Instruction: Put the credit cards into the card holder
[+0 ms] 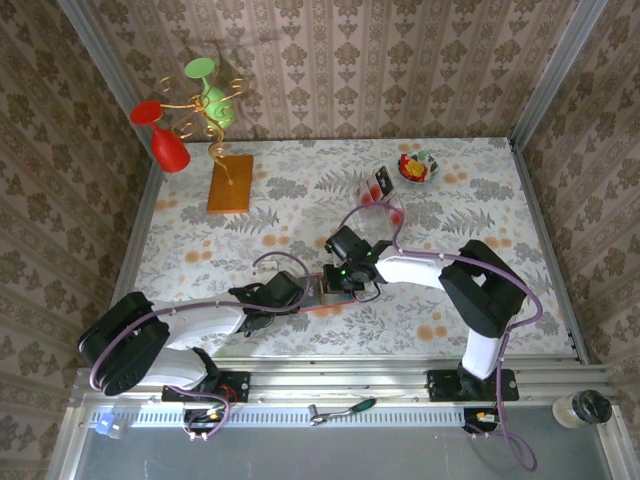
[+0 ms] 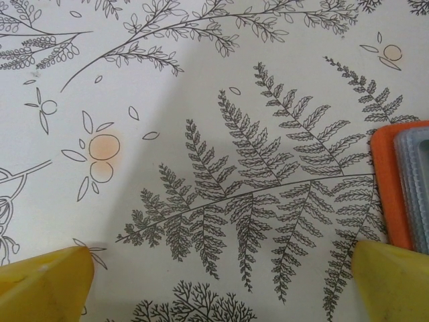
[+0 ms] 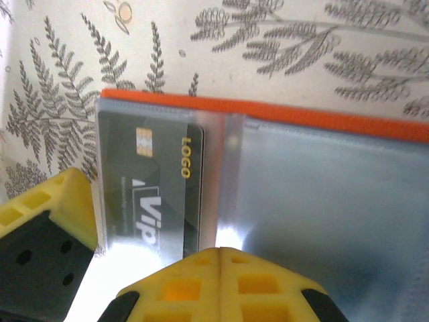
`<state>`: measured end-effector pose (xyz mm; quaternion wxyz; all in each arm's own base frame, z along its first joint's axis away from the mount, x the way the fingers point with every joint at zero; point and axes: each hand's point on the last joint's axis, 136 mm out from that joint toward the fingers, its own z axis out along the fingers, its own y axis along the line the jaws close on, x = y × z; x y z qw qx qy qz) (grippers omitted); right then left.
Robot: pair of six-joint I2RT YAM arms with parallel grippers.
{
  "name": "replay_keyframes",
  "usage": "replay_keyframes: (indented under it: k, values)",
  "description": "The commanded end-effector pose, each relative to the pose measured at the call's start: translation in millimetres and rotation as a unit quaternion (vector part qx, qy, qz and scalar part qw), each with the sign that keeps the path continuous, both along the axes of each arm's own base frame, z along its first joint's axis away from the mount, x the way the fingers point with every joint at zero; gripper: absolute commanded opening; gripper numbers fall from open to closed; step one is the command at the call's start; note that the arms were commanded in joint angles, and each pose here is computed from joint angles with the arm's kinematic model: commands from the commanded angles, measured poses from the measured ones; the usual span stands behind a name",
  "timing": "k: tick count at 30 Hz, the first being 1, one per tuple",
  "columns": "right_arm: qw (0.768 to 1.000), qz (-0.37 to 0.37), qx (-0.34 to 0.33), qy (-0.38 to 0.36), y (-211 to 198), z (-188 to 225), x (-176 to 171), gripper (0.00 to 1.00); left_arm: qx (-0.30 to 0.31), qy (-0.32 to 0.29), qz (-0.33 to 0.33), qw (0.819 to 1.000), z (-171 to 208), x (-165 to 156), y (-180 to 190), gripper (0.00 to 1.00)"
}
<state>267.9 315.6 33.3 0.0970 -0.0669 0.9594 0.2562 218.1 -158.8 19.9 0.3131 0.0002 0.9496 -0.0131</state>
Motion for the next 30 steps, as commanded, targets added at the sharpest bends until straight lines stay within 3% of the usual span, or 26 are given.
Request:
replay_keyframes:
  k: [1, 30]
  values:
    - [1.0, 0.003, -0.006, -0.014, 0.8, 10.9, 9.5, 0.0, 0.013, 0.005, 0.007, 1.0, -0.7, -3.8, 9.9, 1.0]
    - [1.0, 0.016, 0.008, 0.009, 26.5, -4.5, 12.3, 0.0, 0.01, 0.006, 0.001, 1.0, 0.5, -1.9, 5.1, 1.0]
